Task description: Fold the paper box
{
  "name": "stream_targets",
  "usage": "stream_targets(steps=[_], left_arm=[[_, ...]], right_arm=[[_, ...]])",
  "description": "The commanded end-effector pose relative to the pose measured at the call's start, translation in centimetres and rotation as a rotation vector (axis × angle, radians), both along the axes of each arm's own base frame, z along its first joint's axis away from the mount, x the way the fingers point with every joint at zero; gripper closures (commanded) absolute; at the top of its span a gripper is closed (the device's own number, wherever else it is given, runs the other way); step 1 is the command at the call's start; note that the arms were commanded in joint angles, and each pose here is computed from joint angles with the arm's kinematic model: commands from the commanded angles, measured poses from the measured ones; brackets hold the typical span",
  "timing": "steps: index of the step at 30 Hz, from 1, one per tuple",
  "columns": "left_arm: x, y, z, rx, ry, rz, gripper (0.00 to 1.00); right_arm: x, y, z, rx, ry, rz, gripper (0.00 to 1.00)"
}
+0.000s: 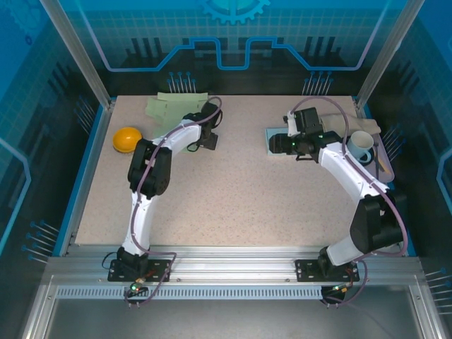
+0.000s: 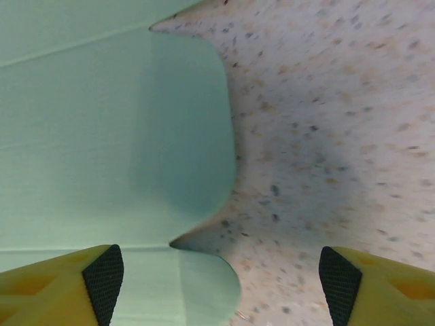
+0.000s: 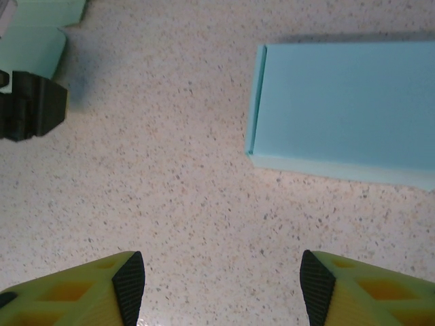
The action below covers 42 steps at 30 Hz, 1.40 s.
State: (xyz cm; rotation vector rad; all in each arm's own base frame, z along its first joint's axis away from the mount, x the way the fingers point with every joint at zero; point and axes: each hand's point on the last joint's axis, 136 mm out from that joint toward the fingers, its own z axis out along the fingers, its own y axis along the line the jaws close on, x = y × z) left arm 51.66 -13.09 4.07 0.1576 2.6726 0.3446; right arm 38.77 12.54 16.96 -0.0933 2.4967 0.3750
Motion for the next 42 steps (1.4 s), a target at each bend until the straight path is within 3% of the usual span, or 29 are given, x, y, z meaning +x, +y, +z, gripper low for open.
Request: stream_targets(steps=[1,9,16,19,24,29,32,36,42], left_arm=[[2.0,1.2,1.3,0.100,-0.040,-0.017,0.22],[2.6,3.0,-1.1,0.179,0.083,-0.005,0.25],[2.3,4.3,-1.6,0.196,0.110,0.004,0.30],[2.3,4.8,-1.8,0.226,0.107,-0.006,0.47],[2.8,5.4,-0.9,0.266,0.065,-0.002,0.96],[2.8,4.0,4.8,0.181,-0.073,0.017,1.00],[0.6,2.9,9.9,0.091,-0.147,0.053,1.00],[-5.1,1.0,14.7,-0.071,-0.195,0.116,1.00],[-16.8,-1.3,15.5,-0.260,-0.139,0.165,1.00]], right_arm=[[-1.1,0.4,0.3,0.018,-0.007,0.016,0.35],[-1.6,0.3,-0.2,0.018,0.002,0.027,0.36],[-1.8,0.1,-0.3,0.024,0.002,0.025,0.35],[-1.8,-0.1,-0.4,0.029,0.002,0.020,0.36],[-2.0,0.0,-0.6,0.037,0.008,0.025,0.36],[-2.5,-0.3,0.3,0.024,-0.004,0.026,0.36],[-3.3,-0.4,1.3,0.025,-0.017,0.027,0.36],[-4.7,-0.7,2.5,0.031,-0.033,0.025,0.36],[-7.4,-0.7,3.2,0.034,-0.022,0.044,0.36]])
